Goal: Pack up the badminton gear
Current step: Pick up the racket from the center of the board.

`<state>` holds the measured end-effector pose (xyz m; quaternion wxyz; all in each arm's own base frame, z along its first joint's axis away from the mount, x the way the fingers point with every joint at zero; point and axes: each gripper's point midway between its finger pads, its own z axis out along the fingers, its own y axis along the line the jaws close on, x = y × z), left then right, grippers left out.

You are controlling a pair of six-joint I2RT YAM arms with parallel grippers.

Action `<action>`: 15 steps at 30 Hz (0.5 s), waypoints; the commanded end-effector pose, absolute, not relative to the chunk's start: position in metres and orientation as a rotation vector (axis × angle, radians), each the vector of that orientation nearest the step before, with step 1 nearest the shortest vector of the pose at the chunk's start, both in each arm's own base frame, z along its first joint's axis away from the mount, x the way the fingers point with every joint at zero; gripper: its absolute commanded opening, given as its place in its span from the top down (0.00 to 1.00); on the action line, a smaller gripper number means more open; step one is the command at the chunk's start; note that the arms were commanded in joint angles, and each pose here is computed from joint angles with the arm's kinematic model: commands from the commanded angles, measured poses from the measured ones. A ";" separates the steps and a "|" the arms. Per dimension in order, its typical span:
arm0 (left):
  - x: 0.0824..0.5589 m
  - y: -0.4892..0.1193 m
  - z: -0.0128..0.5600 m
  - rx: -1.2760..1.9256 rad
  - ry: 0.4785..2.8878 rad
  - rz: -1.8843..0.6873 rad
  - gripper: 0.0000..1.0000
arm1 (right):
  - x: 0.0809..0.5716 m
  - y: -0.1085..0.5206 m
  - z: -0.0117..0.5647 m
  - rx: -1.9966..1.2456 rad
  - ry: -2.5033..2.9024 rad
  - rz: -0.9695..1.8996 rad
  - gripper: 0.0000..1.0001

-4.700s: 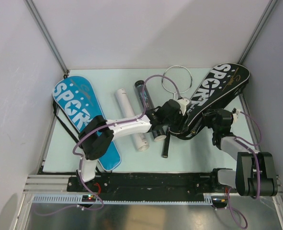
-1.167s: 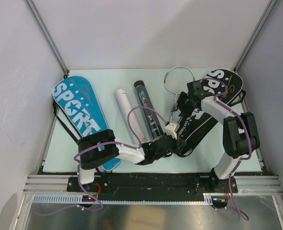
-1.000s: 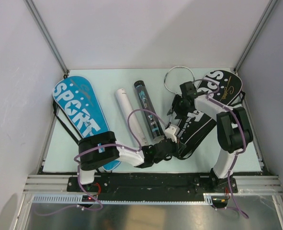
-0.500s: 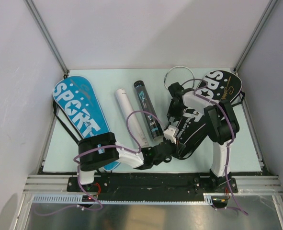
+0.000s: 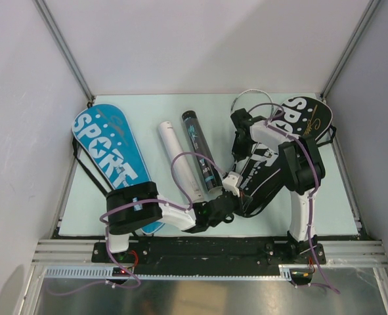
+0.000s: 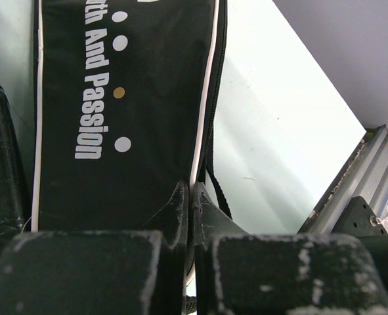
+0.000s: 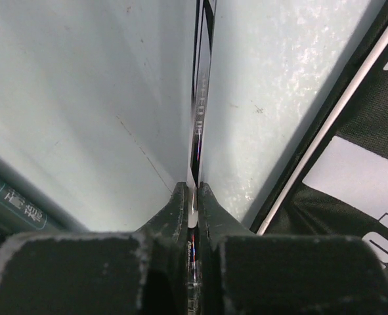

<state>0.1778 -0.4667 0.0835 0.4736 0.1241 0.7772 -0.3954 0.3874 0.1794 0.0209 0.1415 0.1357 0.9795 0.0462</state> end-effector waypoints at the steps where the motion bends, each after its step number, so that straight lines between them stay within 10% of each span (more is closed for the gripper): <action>1: 0.194 -0.462 0.125 0.192 1.810 -1.018 1.00 | 0.459 0.168 0.108 0.328 2.513 0.202 1.00; 15: 0.199 -0.460 0.141 0.178 1.800 -1.061 1.00 | 0.468 0.137 0.214 0.287 2.305 0.267 1.00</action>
